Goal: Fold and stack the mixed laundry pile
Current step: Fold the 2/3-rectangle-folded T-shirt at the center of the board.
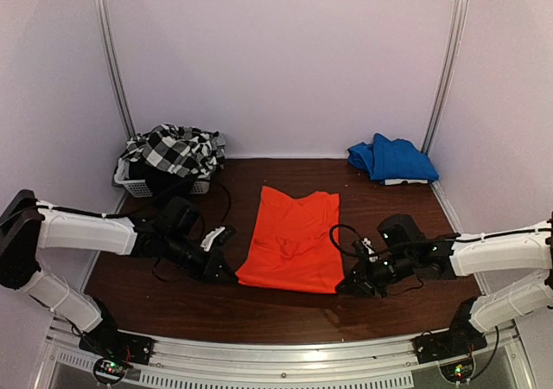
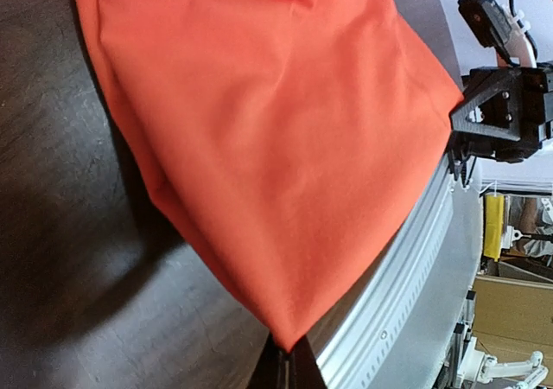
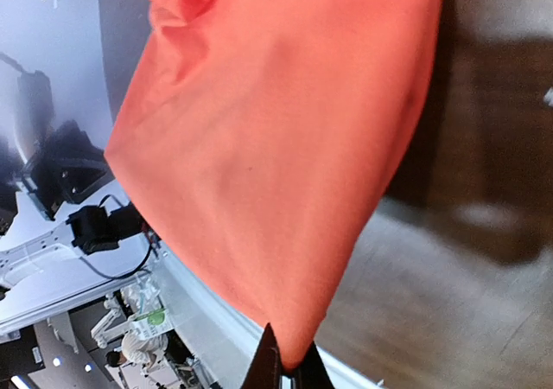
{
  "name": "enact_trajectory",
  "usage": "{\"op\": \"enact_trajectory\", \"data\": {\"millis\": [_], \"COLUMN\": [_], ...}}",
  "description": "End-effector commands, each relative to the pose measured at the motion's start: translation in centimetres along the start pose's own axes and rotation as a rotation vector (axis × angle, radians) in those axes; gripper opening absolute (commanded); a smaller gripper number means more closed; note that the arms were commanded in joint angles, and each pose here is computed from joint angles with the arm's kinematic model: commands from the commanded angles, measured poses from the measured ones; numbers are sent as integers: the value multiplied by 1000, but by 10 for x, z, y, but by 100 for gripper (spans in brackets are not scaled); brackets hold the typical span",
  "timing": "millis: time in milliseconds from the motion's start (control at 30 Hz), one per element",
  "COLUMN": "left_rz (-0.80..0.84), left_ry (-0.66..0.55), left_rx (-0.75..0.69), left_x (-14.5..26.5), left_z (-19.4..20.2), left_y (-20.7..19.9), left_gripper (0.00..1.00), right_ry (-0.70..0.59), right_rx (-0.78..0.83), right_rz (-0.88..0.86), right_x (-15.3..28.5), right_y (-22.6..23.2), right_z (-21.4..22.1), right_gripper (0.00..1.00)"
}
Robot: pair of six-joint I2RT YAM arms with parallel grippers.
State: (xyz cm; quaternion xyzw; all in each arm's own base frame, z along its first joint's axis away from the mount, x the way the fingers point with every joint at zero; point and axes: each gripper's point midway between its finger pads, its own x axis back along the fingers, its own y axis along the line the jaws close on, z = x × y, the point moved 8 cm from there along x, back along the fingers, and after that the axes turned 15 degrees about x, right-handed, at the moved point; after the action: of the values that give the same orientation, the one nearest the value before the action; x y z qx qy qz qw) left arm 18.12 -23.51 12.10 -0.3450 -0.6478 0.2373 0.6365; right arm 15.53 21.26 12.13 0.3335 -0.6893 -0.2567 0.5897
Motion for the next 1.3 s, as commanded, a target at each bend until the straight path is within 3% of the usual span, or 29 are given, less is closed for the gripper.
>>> {"op": "enact_trajectory", "data": {"millis": [0,200,433,533,767,867,967,1267], "left_rz": [-25,-33,-81,-87,-136,-153,-171,-165], "left_ry": [-48,-104,-182,-178,-143,-113,-59,26], "left_rx": [-12,-37,-42,-61,-20,18,31,-15], "left_x": [34,47,40,26,-29,-50,-61,-35], "left_z": [9,-24,-103,-140,-191,-191,-166,-63], "left_y": [-18,-48,-51,-51,-15,6,22,10], "left_gripper": [0,0,0,0,0,0,0,0], "right_ry": [-35,-85,-175,-183,-104,-68,-6,98], "right_rx": [-65,-32,-17,-2,36,43,38,27], "right_rz": [43,81,107,128,166,183,189,158], "right_x": [21,31,43,40,-11,-31,-41,-22], "right_y": [20,32,24,11,-30,-45,-58,-30], "right_z": [15,-17,-95,-133,-190,-199,-181,-68], "right_gripper": [0,0,0,0,0,0,0,0]}}
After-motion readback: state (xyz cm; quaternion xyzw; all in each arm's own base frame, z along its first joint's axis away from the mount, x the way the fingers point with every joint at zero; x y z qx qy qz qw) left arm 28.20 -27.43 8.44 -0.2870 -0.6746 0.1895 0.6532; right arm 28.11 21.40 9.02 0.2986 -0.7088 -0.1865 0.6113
